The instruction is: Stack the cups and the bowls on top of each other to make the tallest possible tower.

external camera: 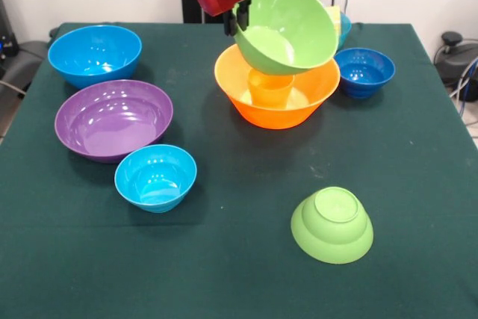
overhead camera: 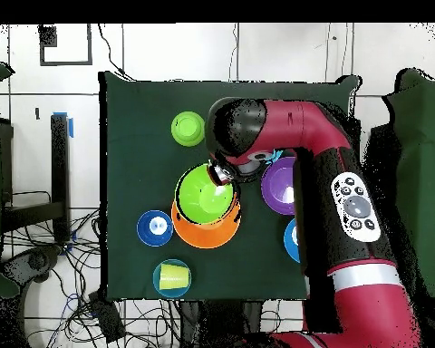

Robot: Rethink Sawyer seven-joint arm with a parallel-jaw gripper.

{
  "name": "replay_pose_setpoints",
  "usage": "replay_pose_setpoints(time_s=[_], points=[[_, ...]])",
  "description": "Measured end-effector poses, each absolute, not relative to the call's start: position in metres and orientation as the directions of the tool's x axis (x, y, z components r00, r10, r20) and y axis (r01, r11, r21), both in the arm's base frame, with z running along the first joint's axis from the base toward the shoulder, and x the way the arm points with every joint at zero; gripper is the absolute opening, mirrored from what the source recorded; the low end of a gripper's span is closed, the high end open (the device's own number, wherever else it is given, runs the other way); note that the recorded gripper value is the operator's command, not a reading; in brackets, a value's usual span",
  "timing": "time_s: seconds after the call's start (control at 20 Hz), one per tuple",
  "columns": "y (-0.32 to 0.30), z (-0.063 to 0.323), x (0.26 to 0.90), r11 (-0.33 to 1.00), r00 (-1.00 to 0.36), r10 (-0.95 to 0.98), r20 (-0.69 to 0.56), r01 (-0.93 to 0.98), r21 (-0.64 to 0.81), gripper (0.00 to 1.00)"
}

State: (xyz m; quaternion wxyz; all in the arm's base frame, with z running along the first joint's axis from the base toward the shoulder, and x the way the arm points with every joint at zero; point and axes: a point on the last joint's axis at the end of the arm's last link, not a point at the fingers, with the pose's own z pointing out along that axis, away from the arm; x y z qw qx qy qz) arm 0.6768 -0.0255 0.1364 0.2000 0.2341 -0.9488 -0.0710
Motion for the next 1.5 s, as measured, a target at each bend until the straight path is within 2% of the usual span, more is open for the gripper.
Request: replay_pose_setpoints(time_s=[0.75, 1.5], points=[[-0.024, 0.128, 0.656, 0.879, -0.809, -0.463, 0.361, -0.368, 0.302, 0.0], [-0.045, 0.116, 0.674, 0.894, -0.88, -0.423, 0.219, -0.365, 0.26, 0.0]])
